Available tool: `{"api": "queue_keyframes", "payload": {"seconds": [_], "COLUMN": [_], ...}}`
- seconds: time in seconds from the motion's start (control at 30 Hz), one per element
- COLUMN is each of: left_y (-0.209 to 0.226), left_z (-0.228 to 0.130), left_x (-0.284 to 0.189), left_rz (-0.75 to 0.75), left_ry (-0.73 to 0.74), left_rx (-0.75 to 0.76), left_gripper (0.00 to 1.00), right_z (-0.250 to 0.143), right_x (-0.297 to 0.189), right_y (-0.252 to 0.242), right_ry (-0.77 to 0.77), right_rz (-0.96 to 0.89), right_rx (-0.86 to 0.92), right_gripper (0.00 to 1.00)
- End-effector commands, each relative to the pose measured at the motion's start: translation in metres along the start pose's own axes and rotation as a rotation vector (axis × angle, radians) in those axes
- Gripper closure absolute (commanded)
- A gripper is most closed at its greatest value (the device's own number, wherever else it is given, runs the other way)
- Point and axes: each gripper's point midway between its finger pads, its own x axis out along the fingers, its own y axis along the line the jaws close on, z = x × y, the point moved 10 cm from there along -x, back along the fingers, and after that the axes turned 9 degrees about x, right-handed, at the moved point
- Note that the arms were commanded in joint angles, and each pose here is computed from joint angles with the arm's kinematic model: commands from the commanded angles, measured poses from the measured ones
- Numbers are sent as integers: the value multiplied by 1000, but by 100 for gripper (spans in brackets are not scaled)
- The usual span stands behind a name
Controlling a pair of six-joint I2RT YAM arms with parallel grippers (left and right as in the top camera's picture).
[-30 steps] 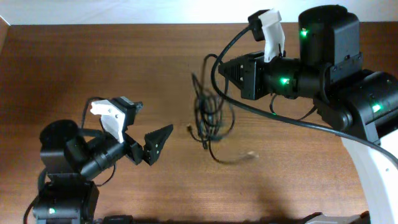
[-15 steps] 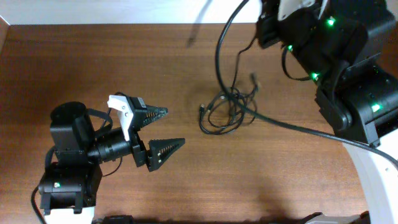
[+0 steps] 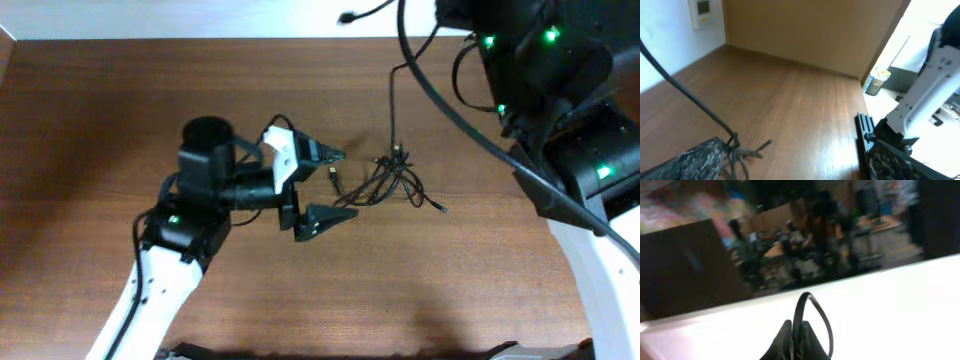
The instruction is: Untangle cables
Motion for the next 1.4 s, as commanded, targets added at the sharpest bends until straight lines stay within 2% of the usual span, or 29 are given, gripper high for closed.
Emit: {"api": "queue_keyframes", "payload": {"seconds": [0.0, 0.03, 0.07, 0.1, 0.2, 0.33, 0.43, 0.5, 0.53, 0.57, 0.6, 0.63, 0.67, 0.8, 0.83, 0.87, 0.9, 0.93, 0.97, 1.0, 1.03, 1.07, 1.13, 1.17, 1.2, 1.23, 1.27, 1.3, 1.37], "left_y": [23, 29, 34, 38, 39, 40, 37, 30, 29, 29, 29, 30, 31, 32, 29, 27, 28, 30, 37, 39, 41, 41, 41, 41, 42, 43, 43, 43, 42], "left_z": [-12, -16, -18, -20, -18, -13, 10, 20, 22, 22, 21, 20, 19, 18, 21, 22, 22, 22, 21, 20, 20, 20, 20, 20, 20, 20, 20, 20, 20], "left_x": [12, 15, 17, 20, 20, 21, 27, 36, 39, 42, 43, 43, 43, 43, 42, 41, 40, 39, 34, 33, 32, 32, 32, 32, 32, 32, 32, 32, 32], "left_rz": [49, 62, 78, 76, 79, 82, 64, 46, 52, 66, 66, 67, 85, 90, 53, 34, 41, 59, 115, 137, 148, 148, 148, 158, 167, 175, 177, 177, 168], "left_ry": [14, 16, 21, 13, -1, -19, -121, -160, -164, -162, -160, -160, -155, -152, -164, -169, -169, -169, -168, -166, -166, -164, -164, -164, -164, -164, -164, -164, -168], "left_rx": [-86, -83, -83, -85, -97, -64, 13, 76, 75, 61, 58, 57, 40, -24, -25, -15, -9, -5, -12, -15, -17, -20, -20, -21, -22, -22, -23, -27, -66], "left_gripper": [16, 35, 35, 27, 28, 14, 16, 50, 57, 54, 58, 89, 100, 100, 100, 74, 18, 19, 52, 61, 32, 18, 18, 8, 14, 84, 100, 100, 100], "right_z": [-7, -12, -14, -12, 3, 18, 23, 23, 23, 23, 23, 25, 26, 21, 17, 15, 16, 17, 17, 18, 19, 20, 20, 21, 21, 21, 22, 22, 20], "right_x": [-15, -20, -26, -33, -40, -43, -41, -40, -40, -41, -41, -44, -45, -42, -38, -35, -36, -36, -38, -40, -42, -44, -47, -47, -47, -47, -47, -46, -40], "right_y": [20, 25, 30, 36, 42, 49, 51, 52, 52, 53, 54, 58, 59, 56, 53, 50, 51, 52, 54, 56, 59, 61, 64, 64, 64, 64, 64, 64, 59], "right_ry": [191, 277, 345, 384, 307, 247, 214, 237, 245, 264, 280, 299, 309, 300, 271, 273, 264, 265, 289, 315, 339, 351, 372, 366, 371, 387, 382, 372, 305], "right_rz": [261, 334, 415, 504, 556, 611, 633, 630, 632, 638, 648, 697, 714, 690, 654, 616, 624, 635, 661, 685, 719, 747, 792, 796, 795, 790, 791, 785, 748], "right_rx": [169, 211, 240, 243, 245, 363, 382, 466, 498, 537, 560, 563, 573, 514, 426, 433, 432, 443, 470, 502, 530, 532, 520, 519, 528, 565, 567, 565, 448], "right_gripper": [96, 96, 96, 96, 96, 96, 96, 96, 96, 96, 96, 96, 96, 96, 96, 96, 96, 96, 96, 96, 96, 96, 96, 96, 96, 96, 96, 96, 96]}}
